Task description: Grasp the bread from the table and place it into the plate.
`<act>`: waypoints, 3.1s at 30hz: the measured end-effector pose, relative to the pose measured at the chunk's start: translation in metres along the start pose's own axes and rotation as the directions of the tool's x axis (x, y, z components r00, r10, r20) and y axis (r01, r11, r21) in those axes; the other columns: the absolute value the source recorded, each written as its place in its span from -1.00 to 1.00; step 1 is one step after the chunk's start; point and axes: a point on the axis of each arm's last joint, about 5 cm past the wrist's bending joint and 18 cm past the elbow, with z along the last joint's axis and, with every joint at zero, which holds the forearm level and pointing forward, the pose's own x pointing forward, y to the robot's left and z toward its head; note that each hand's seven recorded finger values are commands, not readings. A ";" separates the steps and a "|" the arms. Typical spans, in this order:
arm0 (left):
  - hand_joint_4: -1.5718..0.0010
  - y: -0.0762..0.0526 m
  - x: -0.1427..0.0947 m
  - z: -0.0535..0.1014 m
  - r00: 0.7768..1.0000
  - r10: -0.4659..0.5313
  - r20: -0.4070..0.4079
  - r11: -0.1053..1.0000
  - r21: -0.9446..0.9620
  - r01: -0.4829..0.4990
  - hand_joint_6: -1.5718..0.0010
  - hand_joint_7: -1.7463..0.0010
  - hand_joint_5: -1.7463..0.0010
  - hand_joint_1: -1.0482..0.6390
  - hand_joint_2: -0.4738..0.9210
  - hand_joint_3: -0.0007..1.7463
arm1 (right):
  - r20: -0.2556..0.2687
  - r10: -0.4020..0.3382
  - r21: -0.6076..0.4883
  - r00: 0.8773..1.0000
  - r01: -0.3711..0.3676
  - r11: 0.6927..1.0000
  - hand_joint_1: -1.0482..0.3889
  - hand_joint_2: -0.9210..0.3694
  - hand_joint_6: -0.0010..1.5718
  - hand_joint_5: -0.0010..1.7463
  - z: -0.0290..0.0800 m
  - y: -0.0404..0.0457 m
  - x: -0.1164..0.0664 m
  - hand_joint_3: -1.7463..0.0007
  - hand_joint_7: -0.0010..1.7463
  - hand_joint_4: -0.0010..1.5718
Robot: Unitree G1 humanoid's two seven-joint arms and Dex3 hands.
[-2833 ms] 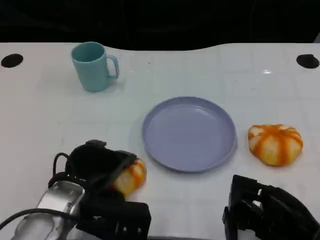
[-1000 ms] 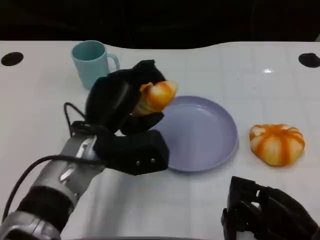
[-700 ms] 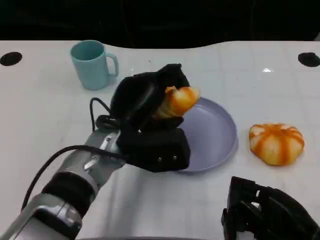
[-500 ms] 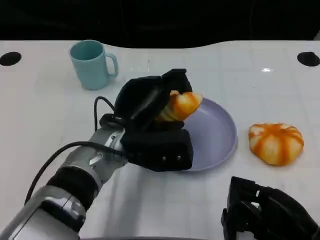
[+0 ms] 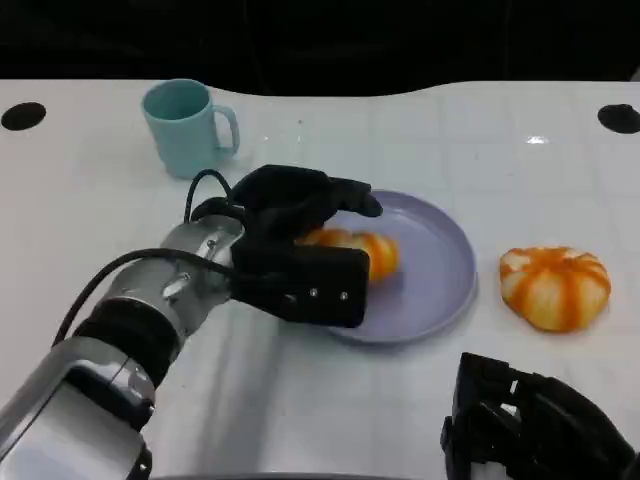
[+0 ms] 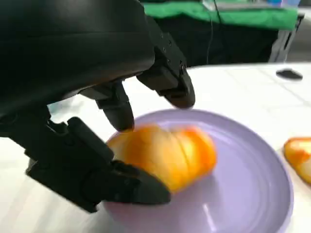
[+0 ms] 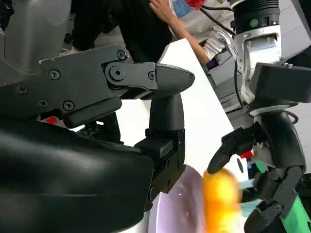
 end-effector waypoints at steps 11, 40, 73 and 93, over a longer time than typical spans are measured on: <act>0.93 0.012 -0.003 -0.004 0.990 -0.139 0.000 0.990 0.000 0.139 0.82 0.99 0.86 -0.91 1.00 -0.26 | 0.013 0.014 0.005 1.000 -0.014 1.000 -0.32 -1.00 -0.48 1.00 -0.001 0.0023 0.004 0.53 1.00 -0.20; 0.32 -0.038 -0.075 -0.020 0.909 0.402 0.106 0.603 -0.778 -0.176 0.39 -0.66 -0.99 -0.56 1.00 -0.59 | 0.018 0.004 -0.006 1.000 -0.004 1.000 -0.30 -1.00 -0.50 1.00 0.002 0.0032 -0.001 0.52 0.98 -0.23; -0.08 -0.113 -0.149 0.004 0.970 0.244 -0.003 -0.084 -0.996 0.018 0.20 -1.00 -1.00 -0.53 1.00 -0.69 | 0.018 -0.003 -0.003 1.000 0.003 1.000 -0.33 -1.00 -0.46 1.00 0.002 0.0064 -0.010 0.53 0.96 -0.18; -0.10 -0.116 -0.145 -0.006 0.976 0.212 0.040 -0.117 -0.991 0.066 0.16 -1.00 -1.00 -0.57 1.00 -0.71 | 0.027 -0.018 -0.011 0.999 0.018 1.000 -0.33 -1.00 -0.48 1.00 0.002 0.0008 -0.006 0.54 0.94 -0.23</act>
